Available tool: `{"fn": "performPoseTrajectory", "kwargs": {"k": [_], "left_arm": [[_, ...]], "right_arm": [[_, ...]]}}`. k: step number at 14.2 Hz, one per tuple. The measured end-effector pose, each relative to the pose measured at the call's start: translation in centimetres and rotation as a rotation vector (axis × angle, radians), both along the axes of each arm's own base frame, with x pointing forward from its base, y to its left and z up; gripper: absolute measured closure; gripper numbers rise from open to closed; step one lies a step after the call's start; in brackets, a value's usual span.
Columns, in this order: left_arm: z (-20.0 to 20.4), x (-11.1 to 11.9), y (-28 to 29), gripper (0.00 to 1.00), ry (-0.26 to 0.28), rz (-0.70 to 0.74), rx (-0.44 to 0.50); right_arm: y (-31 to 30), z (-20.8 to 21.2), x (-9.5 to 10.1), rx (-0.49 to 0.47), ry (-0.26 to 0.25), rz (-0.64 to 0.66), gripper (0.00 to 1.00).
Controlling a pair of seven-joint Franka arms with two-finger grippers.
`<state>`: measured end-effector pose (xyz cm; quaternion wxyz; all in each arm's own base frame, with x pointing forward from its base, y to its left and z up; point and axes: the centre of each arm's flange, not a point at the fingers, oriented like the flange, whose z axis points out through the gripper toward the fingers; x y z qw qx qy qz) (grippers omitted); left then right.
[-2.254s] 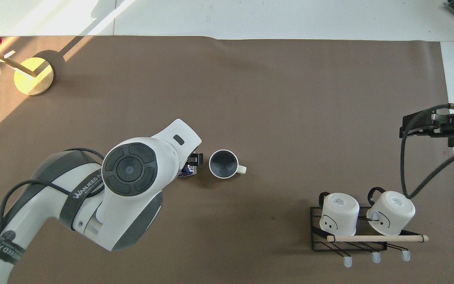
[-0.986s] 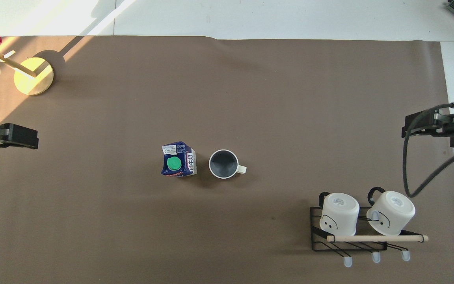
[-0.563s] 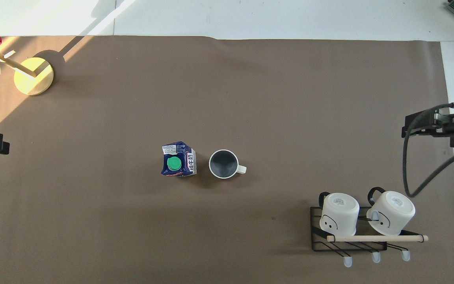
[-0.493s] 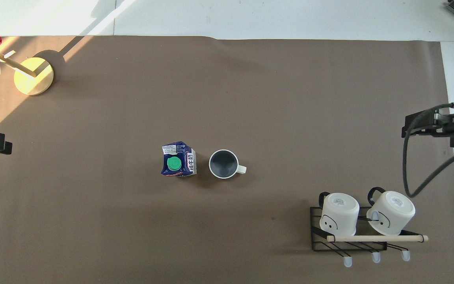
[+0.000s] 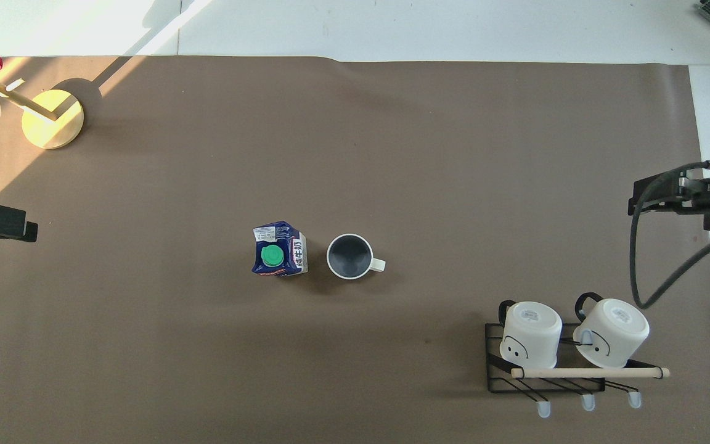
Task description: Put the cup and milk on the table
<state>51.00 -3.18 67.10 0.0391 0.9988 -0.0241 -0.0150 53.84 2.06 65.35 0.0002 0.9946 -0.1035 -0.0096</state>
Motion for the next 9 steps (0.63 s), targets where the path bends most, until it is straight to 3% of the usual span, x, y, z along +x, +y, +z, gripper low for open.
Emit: {"fn": "performPoseTrajectory", "kwargs": {"k": [9], "left_arm": [[0.24,-0.42,-0.97,0.00,0.004,-0.022,0.001]], "right_arm": [[0.00,0.00,0.00,0.000,0.000,0.000,0.00]]}}
